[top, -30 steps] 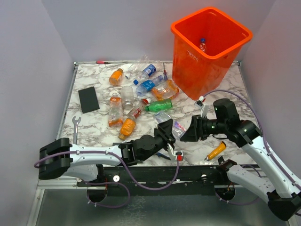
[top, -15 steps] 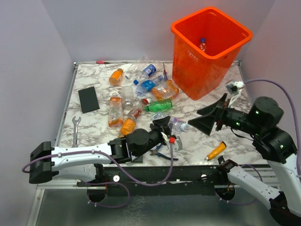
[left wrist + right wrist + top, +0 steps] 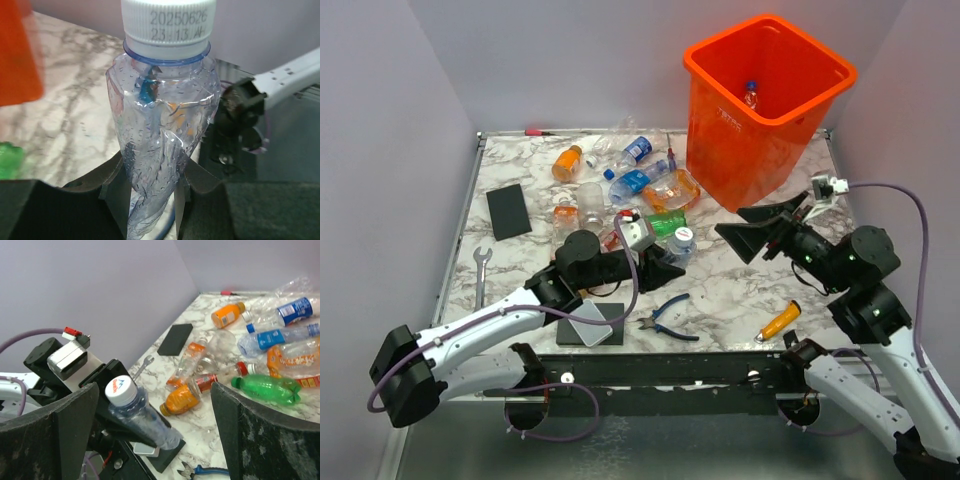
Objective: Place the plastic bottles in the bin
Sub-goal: Place the plastic bottle in the trash bin, then pick up the plastic bottle at the center of the board, then place the plastic bottle in the trash bin.
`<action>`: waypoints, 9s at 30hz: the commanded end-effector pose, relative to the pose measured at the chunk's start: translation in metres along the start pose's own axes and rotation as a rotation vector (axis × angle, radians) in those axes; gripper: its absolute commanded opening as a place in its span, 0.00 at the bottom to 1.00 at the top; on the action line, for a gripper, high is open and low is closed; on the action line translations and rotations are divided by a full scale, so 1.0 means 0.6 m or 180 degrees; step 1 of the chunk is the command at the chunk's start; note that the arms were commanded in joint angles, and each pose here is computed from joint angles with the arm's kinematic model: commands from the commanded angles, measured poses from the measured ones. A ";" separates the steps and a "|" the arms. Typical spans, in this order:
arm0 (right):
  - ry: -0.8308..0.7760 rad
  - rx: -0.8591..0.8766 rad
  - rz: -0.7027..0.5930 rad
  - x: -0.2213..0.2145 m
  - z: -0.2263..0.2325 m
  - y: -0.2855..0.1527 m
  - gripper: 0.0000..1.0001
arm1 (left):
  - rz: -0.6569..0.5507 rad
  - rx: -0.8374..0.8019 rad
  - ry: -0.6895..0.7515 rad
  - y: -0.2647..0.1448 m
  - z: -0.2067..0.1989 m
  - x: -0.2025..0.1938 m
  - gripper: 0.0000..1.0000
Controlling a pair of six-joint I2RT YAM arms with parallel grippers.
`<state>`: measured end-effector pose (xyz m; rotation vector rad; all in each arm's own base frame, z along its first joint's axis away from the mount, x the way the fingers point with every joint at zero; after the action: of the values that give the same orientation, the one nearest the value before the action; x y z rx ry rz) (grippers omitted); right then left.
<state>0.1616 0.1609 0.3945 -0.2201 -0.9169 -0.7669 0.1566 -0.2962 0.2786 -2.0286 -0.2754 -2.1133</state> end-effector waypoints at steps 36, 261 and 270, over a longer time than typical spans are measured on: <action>-0.0015 0.0203 0.1078 -0.144 -0.039 0.076 0.66 | 0.0141 -0.0552 -0.0759 0.025 -0.015 -0.047 0.16; 0.0446 0.0366 0.0680 -0.088 0.034 0.205 0.00 | -0.0705 0.0145 -0.0255 -0.034 0.028 0.000 0.68; 0.0400 0.0407 0.0929 -0.096 0.057 0.210 0.24 | -0.0684 0.0304 -0.0171 -0.038 0.034 0.003 0.25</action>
<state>0.2214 0.2896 0.3803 -0.2115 -0.7932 -0.5280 0.1736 -0.2688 0.2733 -2.1198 -0.6235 -2.0732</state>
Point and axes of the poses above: each gripper's point midway between its finger pads, its own y axis out along the fingers, its own z axis along the line the jaws close on, x = y × z, the point moved 4 cm from there along -y, back along the fingers, and after that the axes turned 10 degrees about y, right-handed, at the moved point
